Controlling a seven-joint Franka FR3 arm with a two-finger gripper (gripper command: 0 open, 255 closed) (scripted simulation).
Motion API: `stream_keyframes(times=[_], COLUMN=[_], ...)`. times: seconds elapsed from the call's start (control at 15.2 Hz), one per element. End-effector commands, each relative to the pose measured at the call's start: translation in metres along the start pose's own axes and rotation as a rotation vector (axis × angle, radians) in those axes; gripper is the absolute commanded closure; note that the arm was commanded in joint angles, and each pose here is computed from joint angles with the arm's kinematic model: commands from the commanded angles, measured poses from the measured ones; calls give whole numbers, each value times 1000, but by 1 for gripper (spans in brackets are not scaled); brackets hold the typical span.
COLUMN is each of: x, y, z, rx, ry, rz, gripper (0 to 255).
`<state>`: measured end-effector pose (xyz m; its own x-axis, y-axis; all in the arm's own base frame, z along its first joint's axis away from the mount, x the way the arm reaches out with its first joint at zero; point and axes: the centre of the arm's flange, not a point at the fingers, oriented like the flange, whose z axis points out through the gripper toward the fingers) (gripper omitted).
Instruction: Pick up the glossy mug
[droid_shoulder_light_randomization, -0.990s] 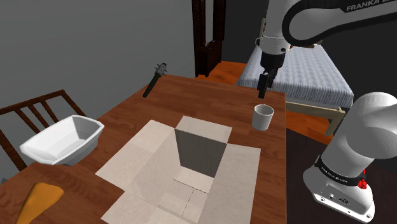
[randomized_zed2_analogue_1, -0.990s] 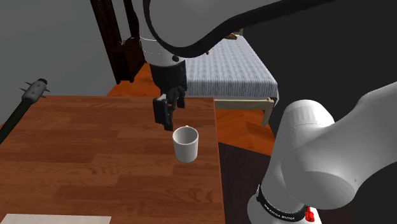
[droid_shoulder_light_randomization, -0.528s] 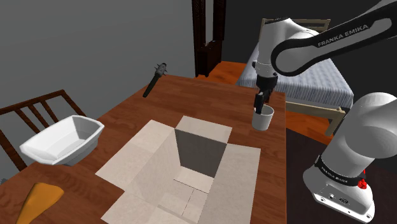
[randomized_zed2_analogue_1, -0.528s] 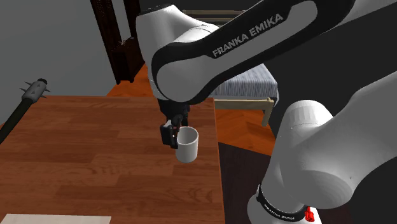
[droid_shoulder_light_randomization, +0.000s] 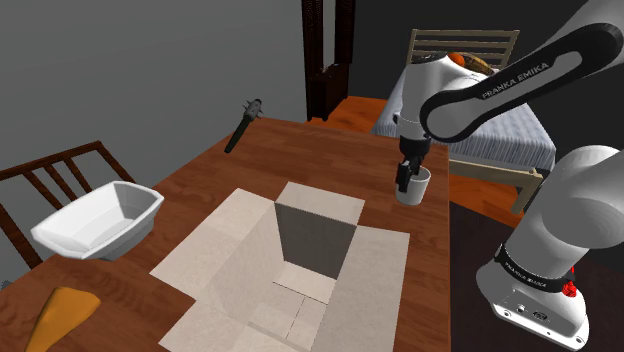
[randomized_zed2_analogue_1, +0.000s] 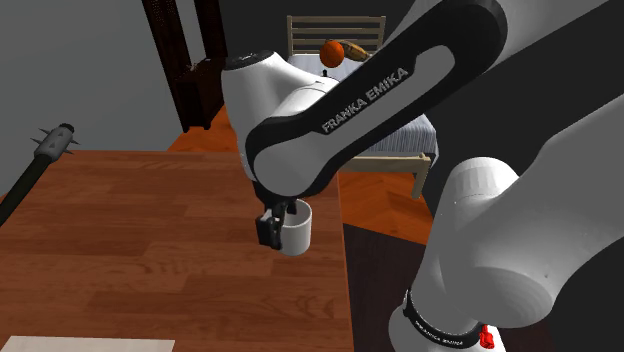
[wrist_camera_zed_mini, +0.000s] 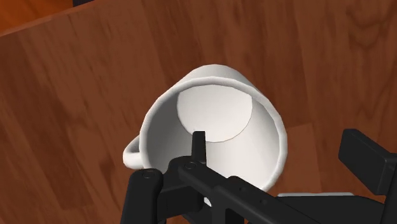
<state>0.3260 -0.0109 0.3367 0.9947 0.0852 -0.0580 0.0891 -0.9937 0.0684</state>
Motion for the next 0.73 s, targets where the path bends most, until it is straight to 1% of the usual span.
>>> stream_keyframes(times=[0.0,0.07,0.66], x=[0,0,0], y=[-1,-1,-1], z=[5,5,5], rx=[0,0,0], ry=[1,1,1], rz=[0,0,0], gripper=[0,255,255])
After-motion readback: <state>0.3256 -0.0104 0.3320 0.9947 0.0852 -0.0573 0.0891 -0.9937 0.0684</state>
